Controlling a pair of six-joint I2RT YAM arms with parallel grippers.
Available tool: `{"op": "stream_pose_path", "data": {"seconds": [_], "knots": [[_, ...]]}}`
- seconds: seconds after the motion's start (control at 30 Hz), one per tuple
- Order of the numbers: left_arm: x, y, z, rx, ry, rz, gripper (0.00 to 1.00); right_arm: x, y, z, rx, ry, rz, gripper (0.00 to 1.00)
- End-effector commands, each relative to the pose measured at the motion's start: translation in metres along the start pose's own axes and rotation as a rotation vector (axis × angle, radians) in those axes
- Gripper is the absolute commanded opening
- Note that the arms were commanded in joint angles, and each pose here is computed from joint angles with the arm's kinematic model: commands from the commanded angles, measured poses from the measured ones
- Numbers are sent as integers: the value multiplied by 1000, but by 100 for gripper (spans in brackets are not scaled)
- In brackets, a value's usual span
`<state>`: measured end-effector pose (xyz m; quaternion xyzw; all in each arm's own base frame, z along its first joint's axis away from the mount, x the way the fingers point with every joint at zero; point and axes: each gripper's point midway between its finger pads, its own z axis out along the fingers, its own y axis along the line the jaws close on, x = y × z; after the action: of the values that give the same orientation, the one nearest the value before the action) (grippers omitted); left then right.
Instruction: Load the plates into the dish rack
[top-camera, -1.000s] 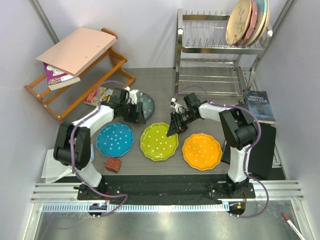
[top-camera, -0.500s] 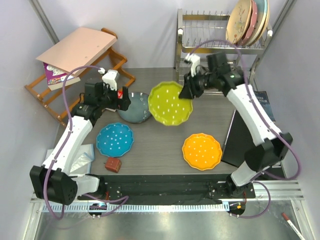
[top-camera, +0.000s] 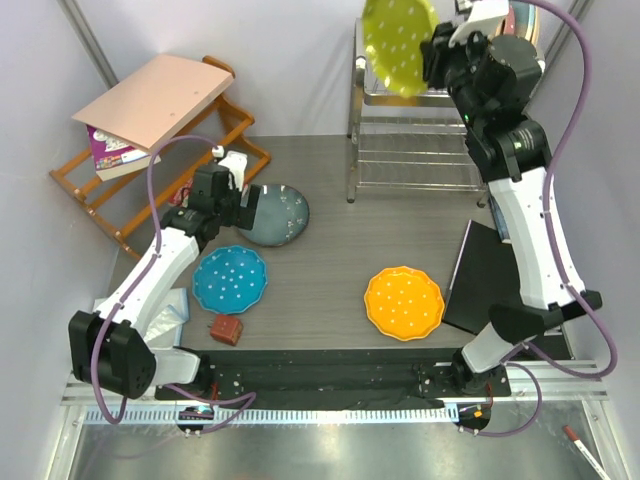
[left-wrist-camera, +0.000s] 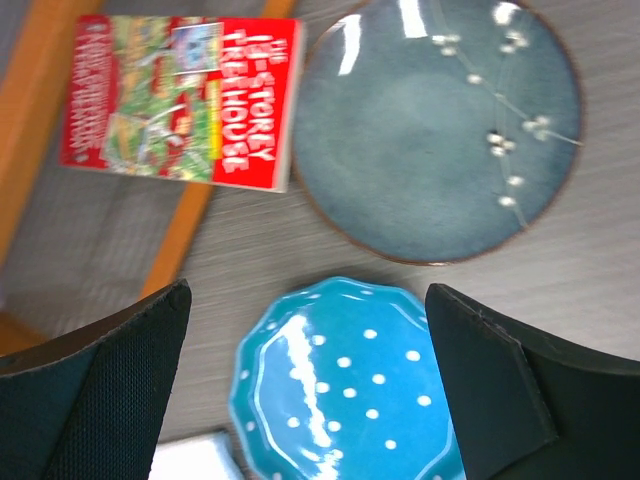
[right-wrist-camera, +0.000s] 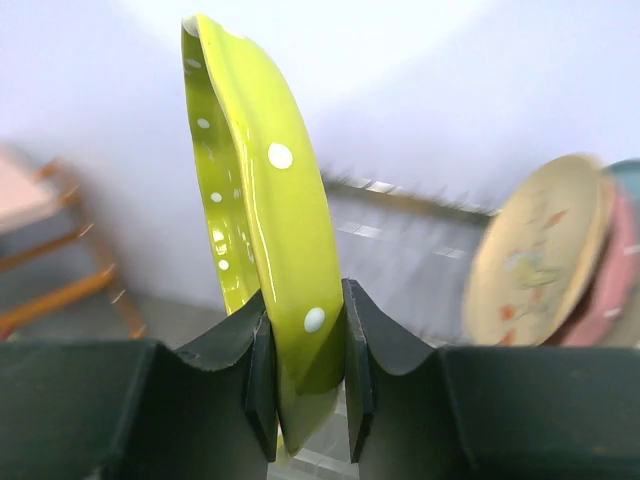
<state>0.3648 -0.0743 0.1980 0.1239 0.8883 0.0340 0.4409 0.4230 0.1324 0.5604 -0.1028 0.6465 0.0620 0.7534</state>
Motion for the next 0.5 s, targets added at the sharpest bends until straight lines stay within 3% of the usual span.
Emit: {"op": "stream_pose_path", "data": {"seconds": [0.0, 0.23, 0.47], "knots": [[-15, 31, 0, -211, -42, -72, 100, -117, -74, -22, 394, -414, 50, 1], [-22, 44, -9, -321, -106, -149, 99, -129, -122, -27, 588, -456, -8, 1], [-26, 28, -13, -257, -136, -212, 100, -88, -154, -18, 649, -311, -23, 1]]}}
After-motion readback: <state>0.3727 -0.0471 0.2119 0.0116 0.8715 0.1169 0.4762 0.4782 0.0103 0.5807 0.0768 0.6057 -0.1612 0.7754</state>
